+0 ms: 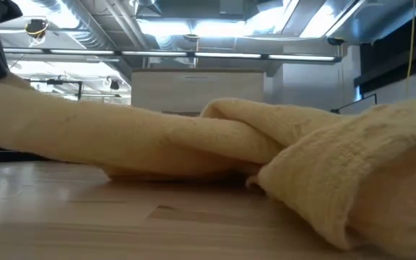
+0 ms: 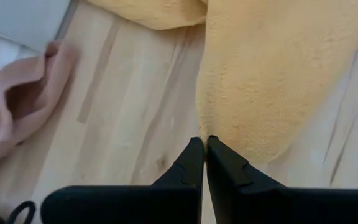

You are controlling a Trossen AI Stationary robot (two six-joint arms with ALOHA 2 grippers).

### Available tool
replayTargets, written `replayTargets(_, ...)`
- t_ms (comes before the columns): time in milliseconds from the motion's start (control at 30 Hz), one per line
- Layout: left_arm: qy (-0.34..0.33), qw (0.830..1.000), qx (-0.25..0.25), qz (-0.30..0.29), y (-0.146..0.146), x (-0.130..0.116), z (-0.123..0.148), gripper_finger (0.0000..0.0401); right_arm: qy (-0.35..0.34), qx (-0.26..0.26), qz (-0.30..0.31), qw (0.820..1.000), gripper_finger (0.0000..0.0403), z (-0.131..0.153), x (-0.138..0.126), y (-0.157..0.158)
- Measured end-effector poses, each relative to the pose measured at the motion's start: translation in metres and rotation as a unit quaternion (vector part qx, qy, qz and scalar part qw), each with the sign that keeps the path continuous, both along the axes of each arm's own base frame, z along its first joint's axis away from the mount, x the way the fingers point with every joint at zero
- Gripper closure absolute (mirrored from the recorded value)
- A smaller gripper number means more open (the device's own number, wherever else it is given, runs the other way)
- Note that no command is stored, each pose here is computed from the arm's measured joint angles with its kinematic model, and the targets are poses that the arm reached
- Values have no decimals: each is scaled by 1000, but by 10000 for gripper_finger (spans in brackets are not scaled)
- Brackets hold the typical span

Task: Fold towel
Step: Fold the yellow towel

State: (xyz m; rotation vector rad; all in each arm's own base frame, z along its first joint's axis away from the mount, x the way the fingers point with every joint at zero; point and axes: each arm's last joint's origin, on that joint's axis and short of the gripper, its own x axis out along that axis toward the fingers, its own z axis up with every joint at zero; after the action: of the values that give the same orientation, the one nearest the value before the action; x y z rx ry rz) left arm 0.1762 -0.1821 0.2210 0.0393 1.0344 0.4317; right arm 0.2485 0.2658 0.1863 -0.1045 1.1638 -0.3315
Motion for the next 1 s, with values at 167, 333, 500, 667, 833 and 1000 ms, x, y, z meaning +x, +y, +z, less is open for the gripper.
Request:
replayTargets(167,-6,1000,-6,-15,-2,2,-2,401,-2,15,-20,1000,192,-34,-3,-23)
replayTargets(333,-6,999,-5,-31,-3,4,-1,401,-66,87,-33,993,201,-28,-17,-45)
replayTargets(500,-7,999,-5,-38,-4,4,-1,401,-122,199,-44,971,215,-37,-28,-70)
replayTargets(667,-12,999,-9,-41,-5,5,-1,401,-145,279,-51,948,219,-67,-29,-88)
replayTargets(833,-12,999,-8,-49,-6,6,-1,401,-164,294,-38,941,220,-73,-31,-92)
replayTargets(1000,-12,999,-8,-49,-6,6,-1,401,-172,305,-1,937,227,-71,-29,-88)
